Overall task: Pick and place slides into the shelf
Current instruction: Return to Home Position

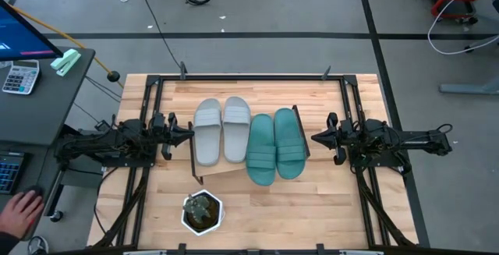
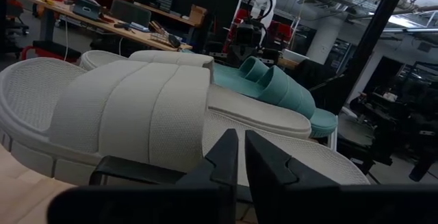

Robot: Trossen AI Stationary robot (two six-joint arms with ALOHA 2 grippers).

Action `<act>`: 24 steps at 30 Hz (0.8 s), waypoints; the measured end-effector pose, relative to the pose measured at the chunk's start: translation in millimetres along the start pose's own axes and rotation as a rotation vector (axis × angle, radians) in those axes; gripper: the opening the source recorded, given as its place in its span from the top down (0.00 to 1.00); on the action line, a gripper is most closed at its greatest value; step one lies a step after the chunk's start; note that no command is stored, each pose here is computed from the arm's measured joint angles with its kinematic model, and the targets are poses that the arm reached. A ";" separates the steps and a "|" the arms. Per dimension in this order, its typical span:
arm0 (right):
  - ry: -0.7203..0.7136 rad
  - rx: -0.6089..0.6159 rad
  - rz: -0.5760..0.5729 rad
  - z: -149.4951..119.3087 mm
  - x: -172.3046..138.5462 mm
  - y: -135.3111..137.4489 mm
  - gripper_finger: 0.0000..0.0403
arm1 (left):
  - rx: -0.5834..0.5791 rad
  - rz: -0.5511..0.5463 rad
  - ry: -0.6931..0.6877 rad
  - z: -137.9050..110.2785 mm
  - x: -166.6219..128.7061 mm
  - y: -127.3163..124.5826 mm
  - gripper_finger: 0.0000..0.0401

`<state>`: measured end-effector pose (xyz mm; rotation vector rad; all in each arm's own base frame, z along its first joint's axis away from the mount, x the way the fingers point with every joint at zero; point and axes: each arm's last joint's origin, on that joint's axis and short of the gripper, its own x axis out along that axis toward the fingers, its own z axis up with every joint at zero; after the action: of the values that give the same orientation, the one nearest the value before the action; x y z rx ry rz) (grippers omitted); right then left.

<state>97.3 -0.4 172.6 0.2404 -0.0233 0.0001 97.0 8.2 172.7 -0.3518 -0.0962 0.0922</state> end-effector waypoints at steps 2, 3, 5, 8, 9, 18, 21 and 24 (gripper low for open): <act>0.000 0.000 0.000 0.0 0.0 0.0 0.96 | 0.000 0.000 0.000 0.0 0.0 0.0 0.92; 0.000 0.000 0.000 0.0 0.0 0.0 0.96 | 0.000 0.000 0.000 0.0 0.0 0.0 0.92; 0.000 0.000 0.000 0.0 0.0 0.0 0.96 | 0.000 0.001 0.000 0.0 0.0 0.0 0.93; 0.000 0.000 0.000 0.0 0.0 0.0 0.96 | 0.000 0.001 0.000 0.0 0.0 0.0 0.94; 0.000 0.000 0.000 0.0 0.0 0.0 0.96 | 0.000 0.001 0.000 0.0 0.0 0.0 0.95; 0.000 0.000 0.000 0.0 0.0 0.0 0.96 | 0.000 0.001 0.000 0.0 0.0 0.0 0.92; 0.000 0.000 0.000 0.0 0.0 0.0 0.96 | 0.000 0.000 0.000 0.1 0.0 0.0 0.91; 0.000 0.000 0.000 0.0 0.0 0.0 0.96 | 0.000 0.000 0.000 0.1 0.0 0.0 0.91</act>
<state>97.3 -0.3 172.6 0.2404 -0.0233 0.0002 97.0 8.2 172.8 -0.3517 -0.0964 0.0922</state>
